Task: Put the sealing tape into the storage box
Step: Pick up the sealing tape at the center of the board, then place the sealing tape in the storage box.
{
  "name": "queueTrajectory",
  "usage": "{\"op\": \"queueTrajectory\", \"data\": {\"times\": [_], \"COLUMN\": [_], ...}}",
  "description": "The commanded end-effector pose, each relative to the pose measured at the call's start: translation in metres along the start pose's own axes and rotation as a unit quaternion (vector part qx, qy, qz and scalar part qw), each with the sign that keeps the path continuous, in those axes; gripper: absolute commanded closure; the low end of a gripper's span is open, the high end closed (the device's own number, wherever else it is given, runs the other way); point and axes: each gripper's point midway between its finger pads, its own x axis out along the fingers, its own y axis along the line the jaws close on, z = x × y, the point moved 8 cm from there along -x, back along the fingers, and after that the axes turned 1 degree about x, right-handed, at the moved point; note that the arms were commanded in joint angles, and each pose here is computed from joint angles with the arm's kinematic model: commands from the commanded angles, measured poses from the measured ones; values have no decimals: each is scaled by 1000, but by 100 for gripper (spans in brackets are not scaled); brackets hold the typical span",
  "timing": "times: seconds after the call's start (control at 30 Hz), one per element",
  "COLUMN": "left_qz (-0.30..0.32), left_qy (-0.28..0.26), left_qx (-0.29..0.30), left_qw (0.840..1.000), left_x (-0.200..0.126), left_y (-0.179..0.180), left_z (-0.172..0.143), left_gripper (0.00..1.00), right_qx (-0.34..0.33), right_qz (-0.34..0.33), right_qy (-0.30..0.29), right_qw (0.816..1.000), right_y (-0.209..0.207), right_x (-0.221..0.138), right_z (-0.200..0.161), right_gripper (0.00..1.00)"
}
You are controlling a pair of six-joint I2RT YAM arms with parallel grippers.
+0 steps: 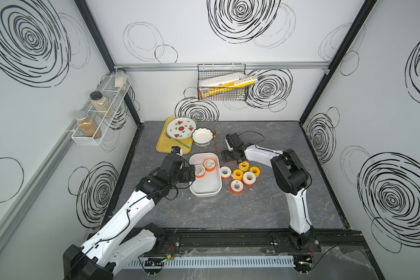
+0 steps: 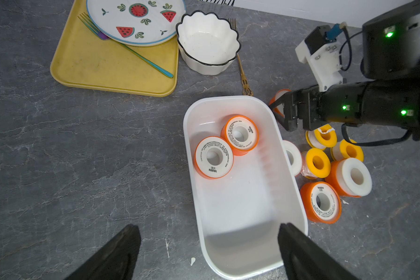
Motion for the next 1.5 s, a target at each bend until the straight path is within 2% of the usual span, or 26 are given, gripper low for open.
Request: {"op": "queueTrajectory", "data": {"times": [0.0, 0.23, 0.47, 0.77, 1.1, 1.47], "left_qz": [0, -1, 1, 4, 17, 28], "left_qy": [-10, -9, -11, -14, -22, -45], "left_qx": [1, 1, 0, 0, -9, -21], "left_qw": [1000, 1000, 1000, 1000, 1000, 998], "left_x": [3, 3, 2, 1, -2, -10], "left_y": [1, 1, 1, 2, 5, 10], "left_z": [3, 3, 3, 4, 5, 9], "left_gripper": [5, 4, 5, 5, 5, 5], "right_qx": [3, 6, 14, 28, -19, -77], "right_qz": [-8, -2, 8, 56, 99, 148], "right_qy": [10, 1, -19, -54, -63, -44], "right_qw": [1000, 1000, 1000, 997, 993, 985], "right_y": [-3, -2, -2, 1, 42, 95], "right_x": [5, -4, -31, -89, -138, -160], "right_z": [0, 4, 11, 16, -13, -49], "right_gripper": [17, 28, 30, 30, 30, 30]}}
